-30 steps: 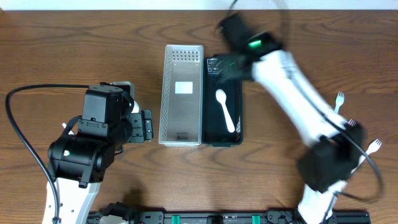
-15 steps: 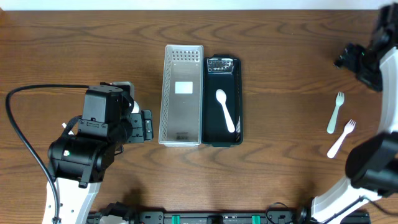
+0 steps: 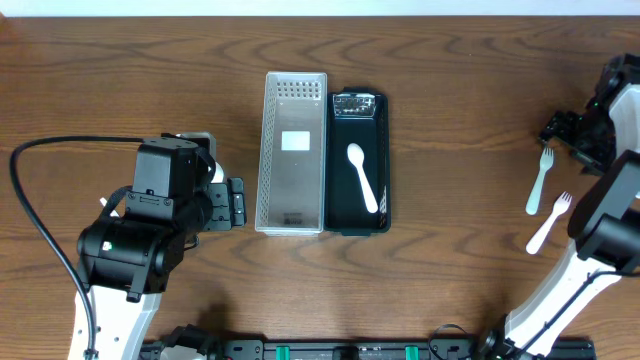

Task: Pack container
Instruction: 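Grasp a white fork with the right gripper and lift it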

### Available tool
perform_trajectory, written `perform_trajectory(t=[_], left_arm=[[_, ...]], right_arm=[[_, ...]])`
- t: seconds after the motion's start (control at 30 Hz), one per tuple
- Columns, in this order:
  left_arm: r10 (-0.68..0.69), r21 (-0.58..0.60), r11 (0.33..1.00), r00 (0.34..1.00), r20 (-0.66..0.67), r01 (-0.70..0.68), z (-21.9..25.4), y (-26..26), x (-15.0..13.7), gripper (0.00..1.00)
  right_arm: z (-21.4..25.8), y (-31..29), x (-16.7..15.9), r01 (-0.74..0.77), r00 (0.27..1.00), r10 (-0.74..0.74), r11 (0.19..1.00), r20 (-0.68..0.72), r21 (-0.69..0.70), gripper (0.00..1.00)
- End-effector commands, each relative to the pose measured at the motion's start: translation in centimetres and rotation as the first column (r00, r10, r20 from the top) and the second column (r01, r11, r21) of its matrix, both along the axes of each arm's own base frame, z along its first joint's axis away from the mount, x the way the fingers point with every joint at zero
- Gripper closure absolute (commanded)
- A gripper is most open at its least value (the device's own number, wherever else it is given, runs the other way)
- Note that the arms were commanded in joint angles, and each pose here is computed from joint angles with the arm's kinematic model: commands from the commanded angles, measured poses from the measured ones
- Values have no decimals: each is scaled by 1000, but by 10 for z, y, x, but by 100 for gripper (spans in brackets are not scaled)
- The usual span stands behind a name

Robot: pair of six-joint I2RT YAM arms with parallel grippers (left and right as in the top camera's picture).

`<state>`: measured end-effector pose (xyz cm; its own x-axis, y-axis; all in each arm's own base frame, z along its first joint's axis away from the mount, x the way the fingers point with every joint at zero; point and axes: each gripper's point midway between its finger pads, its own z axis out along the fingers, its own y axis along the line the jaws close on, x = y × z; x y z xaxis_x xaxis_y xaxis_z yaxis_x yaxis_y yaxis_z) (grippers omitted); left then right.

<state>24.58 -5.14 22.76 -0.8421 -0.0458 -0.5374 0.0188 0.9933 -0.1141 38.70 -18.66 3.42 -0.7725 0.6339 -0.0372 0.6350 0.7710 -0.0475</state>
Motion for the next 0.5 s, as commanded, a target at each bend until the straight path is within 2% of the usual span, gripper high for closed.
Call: perform_trajectory(t=[0.0, 0.33, 0.47], left_arm=[[4, 8, 1000, 1000, 4, -4, 2, 2, 1, 16], [4, 7, 1000, 1000, 5, -4, 3, 2, 1, 16], [4, 7, 1000, 1000, 5, -4, 3, 2, 1, 16]], right_arm=[[-19, 12, 4, -54, 998, 54, 998, -19, 36, 8], [-44, 18, 4, -89, 994, 93, 994, -57, 62, 13], [-50, 19, 2, -88, 993, 93, 994, -72, 70, 25]])
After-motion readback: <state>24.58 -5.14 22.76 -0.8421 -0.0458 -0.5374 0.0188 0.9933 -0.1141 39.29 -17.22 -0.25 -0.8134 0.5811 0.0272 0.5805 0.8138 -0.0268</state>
